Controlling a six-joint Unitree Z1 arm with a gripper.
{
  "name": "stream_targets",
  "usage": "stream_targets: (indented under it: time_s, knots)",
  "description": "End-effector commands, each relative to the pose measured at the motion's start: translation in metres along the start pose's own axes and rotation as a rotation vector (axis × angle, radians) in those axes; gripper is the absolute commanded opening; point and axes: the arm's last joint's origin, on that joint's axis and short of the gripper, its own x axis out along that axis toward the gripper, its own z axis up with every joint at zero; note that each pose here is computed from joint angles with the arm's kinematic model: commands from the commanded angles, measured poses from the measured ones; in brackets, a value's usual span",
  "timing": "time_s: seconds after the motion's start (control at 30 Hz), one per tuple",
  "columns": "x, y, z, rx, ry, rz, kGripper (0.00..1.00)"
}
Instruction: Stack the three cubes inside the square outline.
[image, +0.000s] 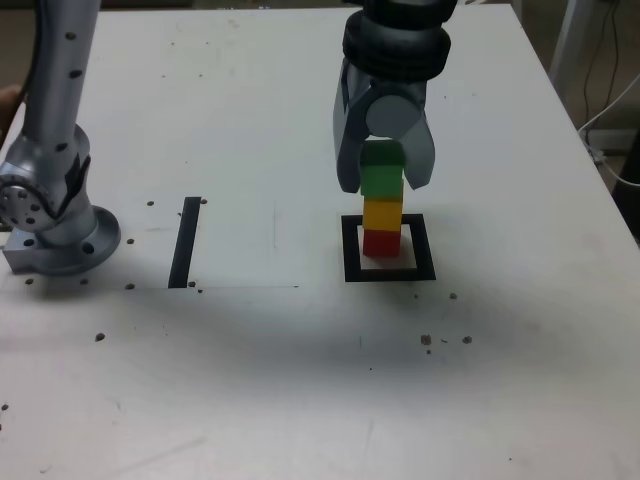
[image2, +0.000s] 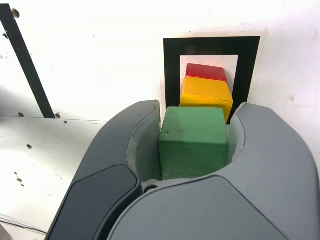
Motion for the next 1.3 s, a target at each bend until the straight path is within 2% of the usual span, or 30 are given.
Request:
stream_targets:
  time_s: [0.0,0.17,0.43,0.63,0.7,1.27]
  knots:
    - [0.0019,-0.0012,0.0032,0.001,0.003,-0.002,0.13]
    - [0.0036,-0.0014,0.0039,0.004,0.009,-0.003,0.15]
    - [0.005,-0.0013,0.0013,0.005,0.021,-0.004,0.28]
    - [0.0032,-0.0007,-0.0012,0.011,0.017,0.001,0.53]
    - [0.0033,-0.0007,-0.0008,0.013,0.015,0.002,0.58]
    - [0.0039,-0.0008,0.0026,0.024,-0.005,0.004,0.6]
